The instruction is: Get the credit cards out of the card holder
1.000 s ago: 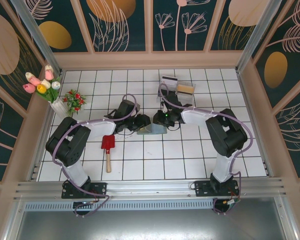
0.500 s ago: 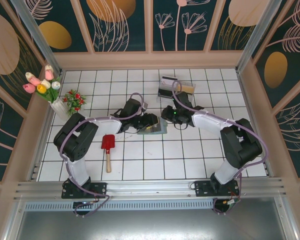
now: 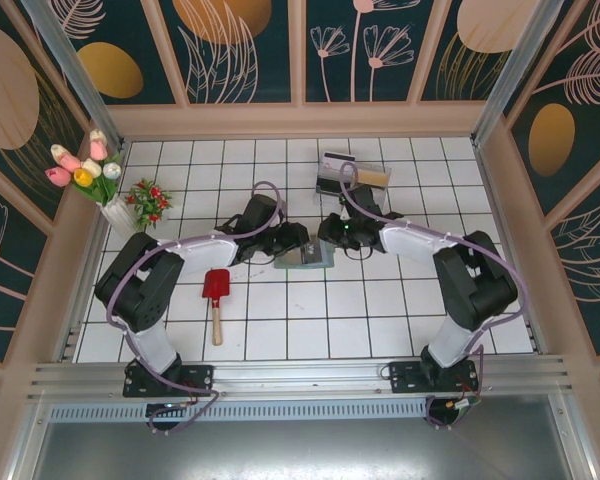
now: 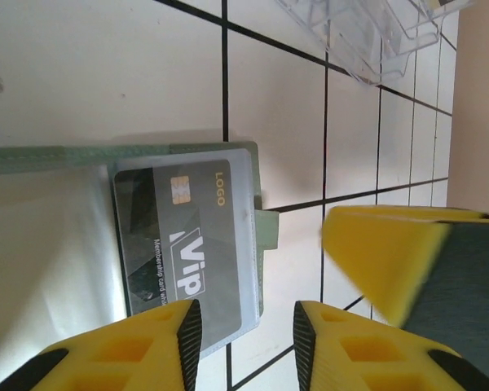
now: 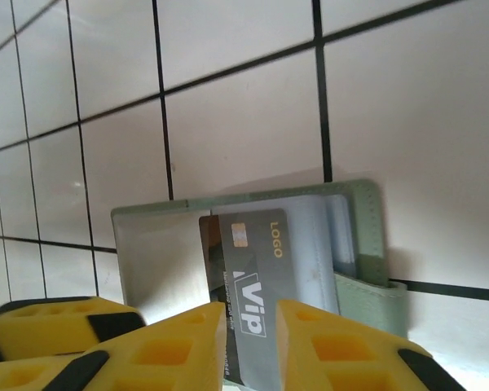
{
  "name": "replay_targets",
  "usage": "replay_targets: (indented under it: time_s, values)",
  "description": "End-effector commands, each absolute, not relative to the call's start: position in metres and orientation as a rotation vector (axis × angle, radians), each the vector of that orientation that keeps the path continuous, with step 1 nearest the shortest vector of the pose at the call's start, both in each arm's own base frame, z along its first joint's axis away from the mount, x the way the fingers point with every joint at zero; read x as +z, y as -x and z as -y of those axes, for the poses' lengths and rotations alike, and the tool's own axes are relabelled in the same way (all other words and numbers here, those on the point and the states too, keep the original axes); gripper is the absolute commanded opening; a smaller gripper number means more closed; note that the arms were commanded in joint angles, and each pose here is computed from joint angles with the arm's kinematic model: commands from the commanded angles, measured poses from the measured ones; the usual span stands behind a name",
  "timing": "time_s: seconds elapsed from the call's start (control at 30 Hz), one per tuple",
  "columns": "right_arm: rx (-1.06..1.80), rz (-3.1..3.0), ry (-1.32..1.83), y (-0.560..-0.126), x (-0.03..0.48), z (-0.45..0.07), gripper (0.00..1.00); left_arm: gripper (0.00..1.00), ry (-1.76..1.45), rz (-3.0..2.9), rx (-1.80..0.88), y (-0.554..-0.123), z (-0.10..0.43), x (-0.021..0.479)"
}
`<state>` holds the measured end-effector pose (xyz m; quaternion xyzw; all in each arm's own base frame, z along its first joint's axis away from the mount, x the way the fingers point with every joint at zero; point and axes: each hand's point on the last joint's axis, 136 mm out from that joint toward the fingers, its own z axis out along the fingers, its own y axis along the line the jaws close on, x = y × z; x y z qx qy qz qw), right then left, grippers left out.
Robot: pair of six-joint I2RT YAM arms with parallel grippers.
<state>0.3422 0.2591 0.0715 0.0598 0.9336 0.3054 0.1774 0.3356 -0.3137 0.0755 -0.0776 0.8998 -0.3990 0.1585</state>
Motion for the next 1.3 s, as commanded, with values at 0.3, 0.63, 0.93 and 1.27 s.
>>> replay_targets:
  time_s: [0.3,0.63,0.93,1.27]
  values:
    - [0.863,-2.714,-0.150,-0.342,0.050,-0.269,0.20,0.29,0.268,-2.675,-1.124,-0.329,0.306,0.047]
    - [0.801,-2.781,-0.155,-0.338,0.031,-0.264,0.19,0.29,0.199,-2.726,-1.112,-0.329,0.311,0.034]
    - [0.794,-2.813,-0.163,-0.335,0.021,-0.264,0.19,0.27,0.189,-2.728,-1.129,-0.330,0.315,0.032]
    - [0.772,-2.826,-0.175,-0.333,0.016,-0.261,0.19,0.29,0.213,-2.727,-1.048,-0.333,0.305,0.029]
